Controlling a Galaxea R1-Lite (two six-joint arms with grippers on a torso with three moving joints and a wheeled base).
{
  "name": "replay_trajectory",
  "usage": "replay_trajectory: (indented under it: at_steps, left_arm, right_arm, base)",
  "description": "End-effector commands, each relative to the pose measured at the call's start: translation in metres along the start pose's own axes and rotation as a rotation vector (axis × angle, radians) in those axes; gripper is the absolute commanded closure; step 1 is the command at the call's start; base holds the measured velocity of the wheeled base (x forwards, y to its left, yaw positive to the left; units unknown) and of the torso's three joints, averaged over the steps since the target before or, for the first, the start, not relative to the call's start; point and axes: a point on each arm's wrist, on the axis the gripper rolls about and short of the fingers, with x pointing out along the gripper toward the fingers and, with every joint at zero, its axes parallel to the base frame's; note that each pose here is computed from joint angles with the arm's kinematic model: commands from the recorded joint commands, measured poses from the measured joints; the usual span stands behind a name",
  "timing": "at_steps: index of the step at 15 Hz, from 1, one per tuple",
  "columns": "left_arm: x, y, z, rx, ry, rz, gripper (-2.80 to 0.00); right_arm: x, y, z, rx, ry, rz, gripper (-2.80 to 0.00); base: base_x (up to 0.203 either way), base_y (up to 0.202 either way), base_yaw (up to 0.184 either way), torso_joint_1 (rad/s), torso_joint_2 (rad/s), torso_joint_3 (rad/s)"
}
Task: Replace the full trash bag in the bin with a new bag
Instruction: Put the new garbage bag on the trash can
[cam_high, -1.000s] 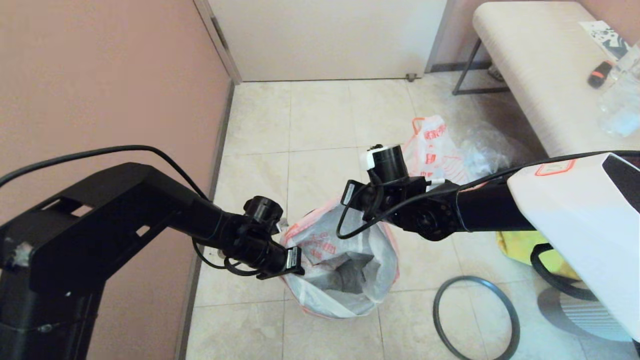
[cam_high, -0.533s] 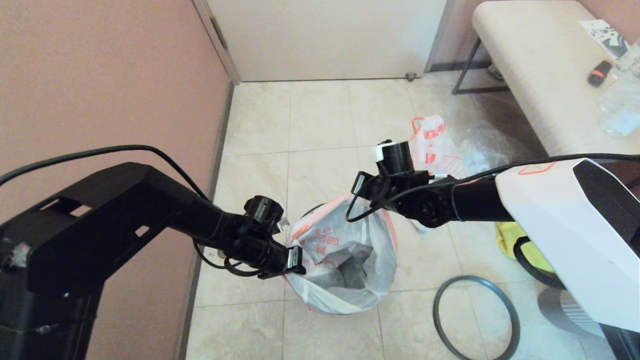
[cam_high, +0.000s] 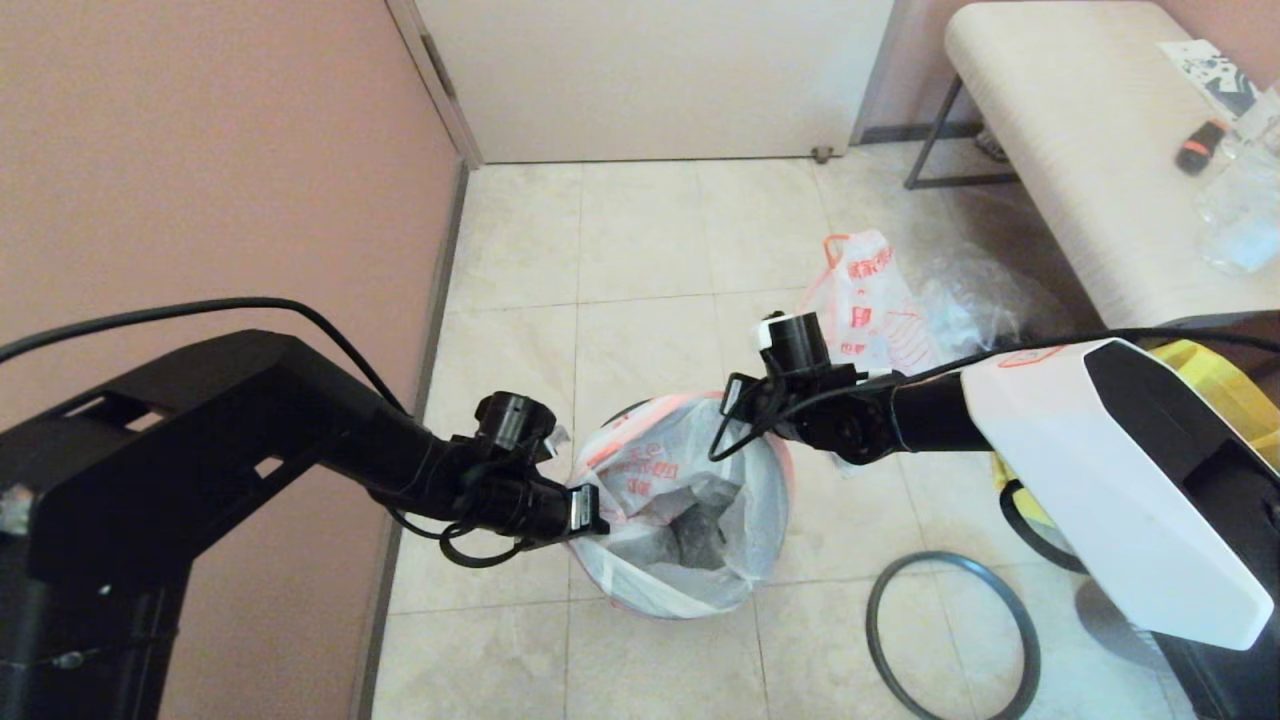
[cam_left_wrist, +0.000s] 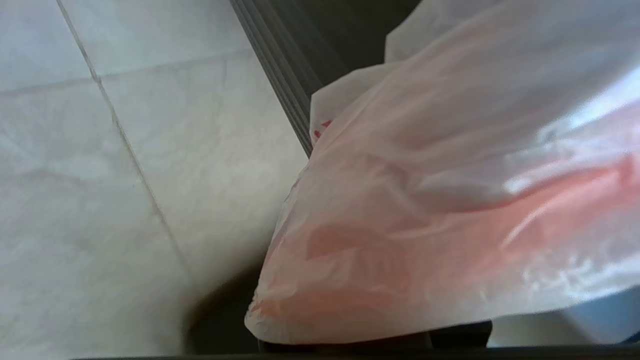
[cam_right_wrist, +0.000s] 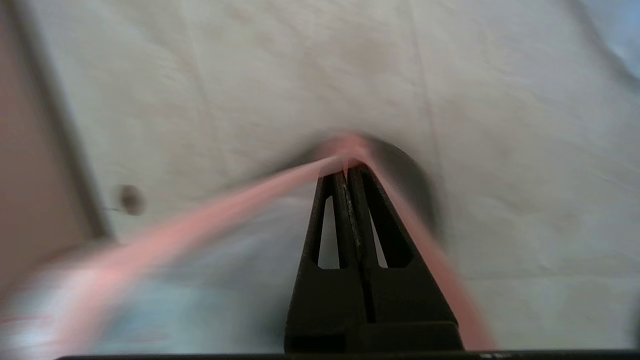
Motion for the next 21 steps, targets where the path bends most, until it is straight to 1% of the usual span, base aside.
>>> replay_trajectory:
  at_steps: [1, 5, 7, 9, 12, 15, 16, 17, 18, 21]
  left_arm:
    - [-0.005, 0.003, 0.005, -0.033, -0.044, -0.012, 0.0]
    - [-0.005, 0.003, 0.005, -0.033, -0.045, -0.012, 0.0]
    - [-0.005, 0.003, 0.004, -0.031, -0.042, -0.011, 0.0]
    - [-0.003, 0.003, 0.004, -0.028, -0.039, -0.01, 0.0]
    - [-0.001, 0.0, 0.002, -0.021, -0.032, -0.009, 0.0]
    - [-0.001, -0.002, 0.0, -0.015, -0.027, -0.013, 0.0]
    - [-0.002, -0.007, -0.001, -0.007, -0.023, -0.018, 0.0]
    - [0.0, -0.009, -0.003, -0.002, -0.016, -0.017, 0.0]
    - [0.001, -0.01, -0.006, 0.016, -0.009, -0.017, 0.0]
    - [0.0, -0.011, -0.008, 0.031, -0.004, -0.018, 0.0]
  right_arm:
    - [-0.001, -0.005, 0.002, 0.001, 0.018, -0.022, 0.0]
    - [-0.01, 0.002, 0.012, -0.012, -0.01, 0.002, 0.0]
    - [-0.023, 0.01, 0.022, -0.009, -0.027, 0.033, 0.0]
    - [-0.046, 0.017, 0.035, -0.004, -0.049, 0.055, 0.0]
    - [-0.071, 0.025, 0.046, -0.005, -0.081, 0.097, 0.0]
    - [-0.079, 0.052, 0.019, -0.056, 0.013, 0.2, 0.0]
    - [-0.079, 0.059, 0.01, -0.076, 0.042, 0.231, 0.0]
    - [-0.076, 0.063, 0.002, -0.107, 0.06, 0.241, 0.0]
    - [-0.074, 0.064, -0.004, -0.133, 0.076, 0.247, 0.0]
    - [-0.076, 0.066, -0.016, -0.152, 0.108, 0.247, 0.0]
  base:
    - [0.0, 0.0, 0.0, 0.0, 0.0, 0.0]
    - [0.0, 0.0, 0.0, 0.0, 0.0, 0.0]
    - [0.0, 0.0, 0.0, 0.0, 0.0, 0.0]
    - [0.0, 0.0, 0.0, 0.0, 0.0, 0.0]
    - [0.0, 0.0, 0.0, 0.0, 0.0, 0.0]
    - [0.0, 0.0, 0.0, 0.0, 0.0, 0.0]
    - [0.0, 0.0, 0.0, 0.0, 0.0, 0.0]
    - [0.0, 0.0, 0.0, 0.0, 0.0, 0.0]
    - [0.0, 0.0, 0.0, 0.0, 0.0, 0.0]
    - [0.0, 0.0, 0.0, 0.0, 0.0, 0.0]
